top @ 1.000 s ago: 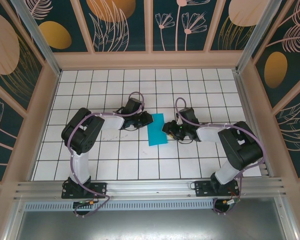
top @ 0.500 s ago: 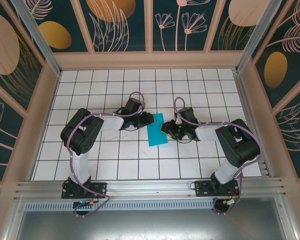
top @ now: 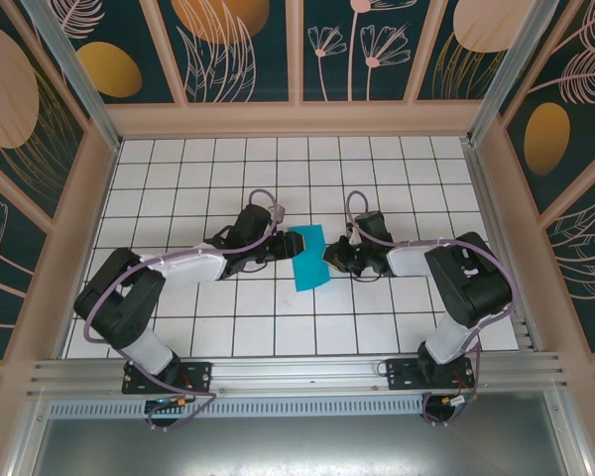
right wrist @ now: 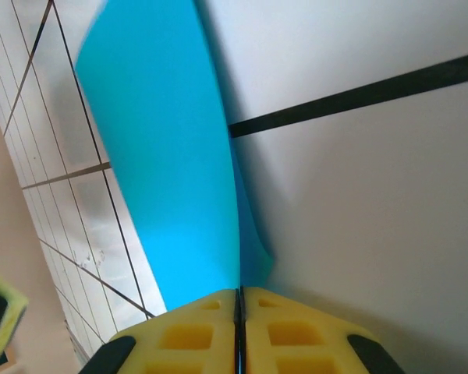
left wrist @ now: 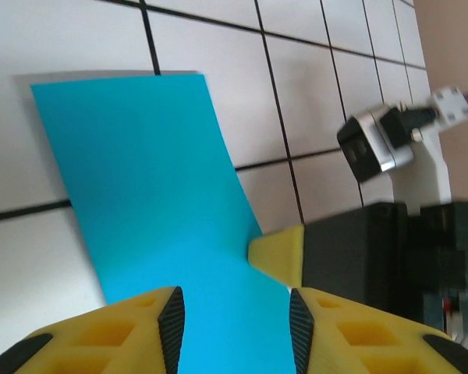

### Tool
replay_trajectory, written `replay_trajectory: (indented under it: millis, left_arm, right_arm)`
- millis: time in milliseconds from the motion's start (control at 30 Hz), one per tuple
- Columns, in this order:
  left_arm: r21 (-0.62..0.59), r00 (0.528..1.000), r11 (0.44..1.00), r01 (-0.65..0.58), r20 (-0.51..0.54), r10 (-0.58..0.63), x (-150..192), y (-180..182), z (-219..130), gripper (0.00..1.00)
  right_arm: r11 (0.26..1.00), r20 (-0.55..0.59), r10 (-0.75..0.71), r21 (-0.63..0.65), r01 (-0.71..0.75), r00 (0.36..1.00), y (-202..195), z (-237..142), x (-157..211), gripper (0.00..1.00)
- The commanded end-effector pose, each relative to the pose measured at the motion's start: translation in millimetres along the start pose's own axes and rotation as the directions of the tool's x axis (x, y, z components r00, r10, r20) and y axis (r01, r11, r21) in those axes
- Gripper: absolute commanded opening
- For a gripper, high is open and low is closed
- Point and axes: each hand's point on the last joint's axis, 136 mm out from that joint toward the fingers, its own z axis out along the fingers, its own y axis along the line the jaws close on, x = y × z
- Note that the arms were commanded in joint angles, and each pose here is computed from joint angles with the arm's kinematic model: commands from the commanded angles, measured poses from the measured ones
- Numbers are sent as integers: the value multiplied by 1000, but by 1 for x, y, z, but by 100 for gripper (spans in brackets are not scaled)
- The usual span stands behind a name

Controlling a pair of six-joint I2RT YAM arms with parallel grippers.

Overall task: Fold a paper plane with a square sheet of paper (pick it up from the middle)
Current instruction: Third fold the triangle at the center of the table.

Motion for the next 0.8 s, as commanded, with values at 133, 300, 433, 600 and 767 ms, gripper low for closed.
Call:
replay_trajectory:
  millis: [133,300,433,600,767]
  left_arm:
    - [-113,966,961,-251,36,257,21,-11,-16,45]
    - [-126,913,904,-408,-33,408,54,-27,-7,49]
    - [-142,874,862,-487,-81,480,72,-33,4,50]
    - [-159,816,801,-577,-130,563,85,-47,19,53]
    - [-242,761,722,-648,-188,621,93,-45,34,56]
  right_arm:
    - [986,69,147,-92,-140,987,11,-15,-3,7]
    - [974,89,207,-112,-196,974,12,-21,1,14]
    - [982,83,173,-97,-164,981,14,-22,1,21]
    - [986,40,131,-112,-126,991,23,-19,2,22]
    - [986,25,118,-118,-114,993,27,-18,3,21]
